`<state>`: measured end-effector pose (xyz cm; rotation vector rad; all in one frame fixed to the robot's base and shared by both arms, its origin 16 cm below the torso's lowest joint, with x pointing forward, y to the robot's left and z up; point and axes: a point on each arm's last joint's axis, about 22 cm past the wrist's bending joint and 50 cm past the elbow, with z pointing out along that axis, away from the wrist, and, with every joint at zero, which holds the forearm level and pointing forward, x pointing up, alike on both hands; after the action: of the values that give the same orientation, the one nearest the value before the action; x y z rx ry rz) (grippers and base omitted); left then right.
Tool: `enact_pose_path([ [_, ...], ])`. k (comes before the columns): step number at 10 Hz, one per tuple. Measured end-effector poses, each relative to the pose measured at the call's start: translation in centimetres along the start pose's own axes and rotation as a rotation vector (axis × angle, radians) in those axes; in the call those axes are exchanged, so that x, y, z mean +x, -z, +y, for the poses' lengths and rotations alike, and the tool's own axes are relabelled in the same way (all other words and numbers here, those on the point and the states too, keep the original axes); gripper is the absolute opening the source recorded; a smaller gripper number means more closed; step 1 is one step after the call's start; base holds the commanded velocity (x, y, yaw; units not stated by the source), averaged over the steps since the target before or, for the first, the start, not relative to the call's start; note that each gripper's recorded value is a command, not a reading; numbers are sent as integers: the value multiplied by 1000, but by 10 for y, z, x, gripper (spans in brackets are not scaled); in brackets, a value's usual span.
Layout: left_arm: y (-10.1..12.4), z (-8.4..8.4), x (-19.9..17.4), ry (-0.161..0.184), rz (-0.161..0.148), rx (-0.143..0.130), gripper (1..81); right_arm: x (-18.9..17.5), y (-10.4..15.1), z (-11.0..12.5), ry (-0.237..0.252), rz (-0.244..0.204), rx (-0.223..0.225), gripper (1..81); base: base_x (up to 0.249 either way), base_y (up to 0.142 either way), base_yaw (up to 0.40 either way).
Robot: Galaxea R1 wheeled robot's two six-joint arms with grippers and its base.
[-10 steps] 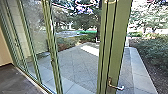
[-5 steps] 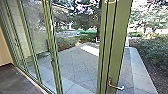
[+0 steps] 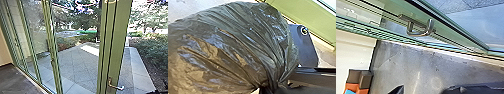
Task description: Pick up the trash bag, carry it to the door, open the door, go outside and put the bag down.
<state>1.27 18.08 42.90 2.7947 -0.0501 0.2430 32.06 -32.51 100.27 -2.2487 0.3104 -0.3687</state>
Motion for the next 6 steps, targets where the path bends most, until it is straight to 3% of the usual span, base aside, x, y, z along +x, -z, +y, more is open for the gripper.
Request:
enact_pose_path([
  [3,0,-1,1,1,1,2,10,8,-9,-11,-58,-27,-55,811,0,0,0],
  [6,0,-1,1,2,1,2,10,11,-43,-27,-76,-69,-43,811,0,0,0],
])
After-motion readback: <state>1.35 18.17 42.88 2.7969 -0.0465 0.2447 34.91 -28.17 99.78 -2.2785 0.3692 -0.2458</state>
